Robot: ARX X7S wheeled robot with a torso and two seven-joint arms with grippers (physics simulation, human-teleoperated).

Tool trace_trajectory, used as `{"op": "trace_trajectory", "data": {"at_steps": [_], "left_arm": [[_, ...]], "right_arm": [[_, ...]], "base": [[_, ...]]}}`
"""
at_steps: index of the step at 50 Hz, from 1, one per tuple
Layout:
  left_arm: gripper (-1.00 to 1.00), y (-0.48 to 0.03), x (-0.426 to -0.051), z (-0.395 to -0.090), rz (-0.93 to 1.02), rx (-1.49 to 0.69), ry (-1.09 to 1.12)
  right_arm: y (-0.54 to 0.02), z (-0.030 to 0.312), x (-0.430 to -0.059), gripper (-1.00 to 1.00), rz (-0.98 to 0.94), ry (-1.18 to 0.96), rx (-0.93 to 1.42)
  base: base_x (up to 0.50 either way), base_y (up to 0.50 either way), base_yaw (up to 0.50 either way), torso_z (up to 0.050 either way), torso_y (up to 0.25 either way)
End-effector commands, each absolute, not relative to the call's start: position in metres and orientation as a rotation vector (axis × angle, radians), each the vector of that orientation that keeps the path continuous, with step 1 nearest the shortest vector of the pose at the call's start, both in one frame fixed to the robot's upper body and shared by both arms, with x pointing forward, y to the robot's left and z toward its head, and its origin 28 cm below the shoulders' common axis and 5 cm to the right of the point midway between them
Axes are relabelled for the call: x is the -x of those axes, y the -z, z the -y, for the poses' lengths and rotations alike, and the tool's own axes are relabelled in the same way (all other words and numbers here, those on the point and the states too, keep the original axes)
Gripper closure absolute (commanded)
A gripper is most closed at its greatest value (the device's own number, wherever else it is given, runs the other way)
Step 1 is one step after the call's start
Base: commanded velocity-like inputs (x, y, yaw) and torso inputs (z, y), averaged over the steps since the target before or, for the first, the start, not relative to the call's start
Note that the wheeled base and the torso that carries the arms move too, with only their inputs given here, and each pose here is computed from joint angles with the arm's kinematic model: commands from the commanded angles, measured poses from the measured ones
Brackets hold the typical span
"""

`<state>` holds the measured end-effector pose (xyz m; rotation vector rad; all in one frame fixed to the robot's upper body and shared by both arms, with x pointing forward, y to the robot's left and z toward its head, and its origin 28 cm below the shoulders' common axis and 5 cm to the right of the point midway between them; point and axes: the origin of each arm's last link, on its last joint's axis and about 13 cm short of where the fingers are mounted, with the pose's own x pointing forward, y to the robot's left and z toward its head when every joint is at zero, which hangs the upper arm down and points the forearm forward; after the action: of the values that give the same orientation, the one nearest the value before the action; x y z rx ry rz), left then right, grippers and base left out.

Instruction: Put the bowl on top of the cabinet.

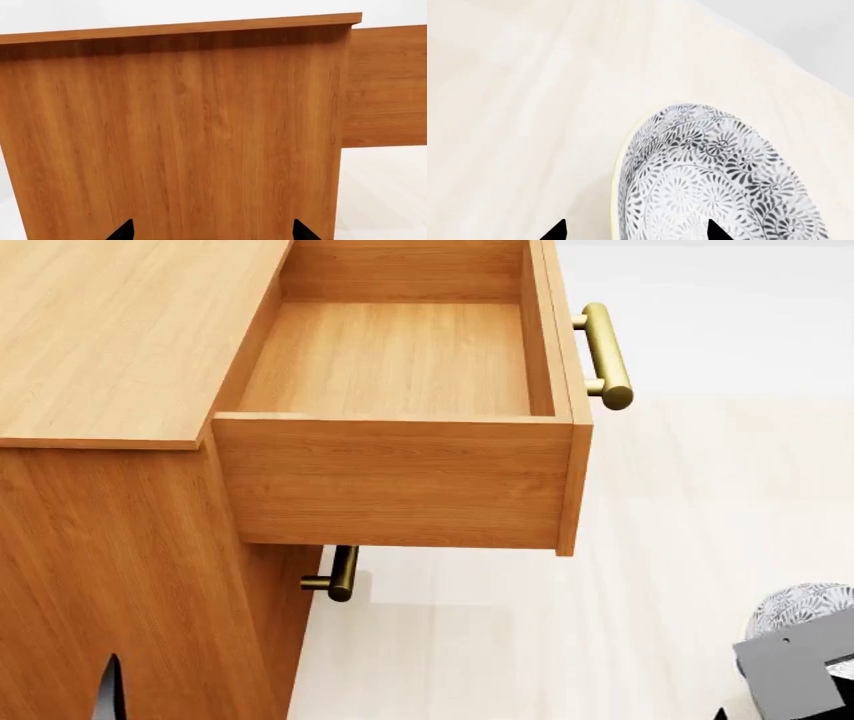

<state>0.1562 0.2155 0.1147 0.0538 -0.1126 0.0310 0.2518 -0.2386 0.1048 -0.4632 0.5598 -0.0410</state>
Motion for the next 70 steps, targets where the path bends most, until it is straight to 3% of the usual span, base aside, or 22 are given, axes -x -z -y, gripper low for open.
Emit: {"op": "trace_trajectory", "data": {"at_steps": [1,12,13,19,36,54,70], "left_arm": [[-1.00,-0.114,-0.156,-0.216,0.110,-0.053,-0.031],[-1.00,-0.110,-0.156,-0.216,0.101,-0.053,-0.031],[-1.00,-0.110,-0.157,-0.216,0.101,-0.052,-0.032],[-1.00,-0.111,-0.156,-0.216,0.103,-0.050,-0.030],[-1.00,-0.111,-0.155,-0.218,0.102,-0.046,-0.036],[-1.00,-0.115,-0.155,-0.216,0.104,-0.048,-0.028],[-1.00,-0.115,-0.152,-0.221,0.109,-0.043,-0.040]], "right_arm": [[-0.077,0.239,-0.256,-1.00,-0.600,0.031,0.461],[-0.069,0.246,-0.253,-1.00,-0.602,0.054,0.444],[-0.070,0.247,-0.253,1.00,-0.591,0.064,0.450],[-0.094,0.242,-0.247,1.00,-0.573,0.059,0.440],[-0.086,0.242,-0.250,1.00,-0.562,0.063,0.463],[-0.205,0.237,-0.230,1.00,-0.405,0.136,0.537],[-0.275,0.225,-0.222,1.00,-0.289,0.168,0.605]], "base": [[0.00,0.00,0.00,0.000,0.000],[0.00,0.00,0.00,0.000,0.000],[0.00,0.00,0.00,0.000,0.000],[0.00,0.00,0.00,0.000,0.000],[0.00,0.00,0.00,0.000,0.000],[0.00,0.00,0.00,0.000,0.000],[0.00,0.00,0.00,0.000,0.000]]}}
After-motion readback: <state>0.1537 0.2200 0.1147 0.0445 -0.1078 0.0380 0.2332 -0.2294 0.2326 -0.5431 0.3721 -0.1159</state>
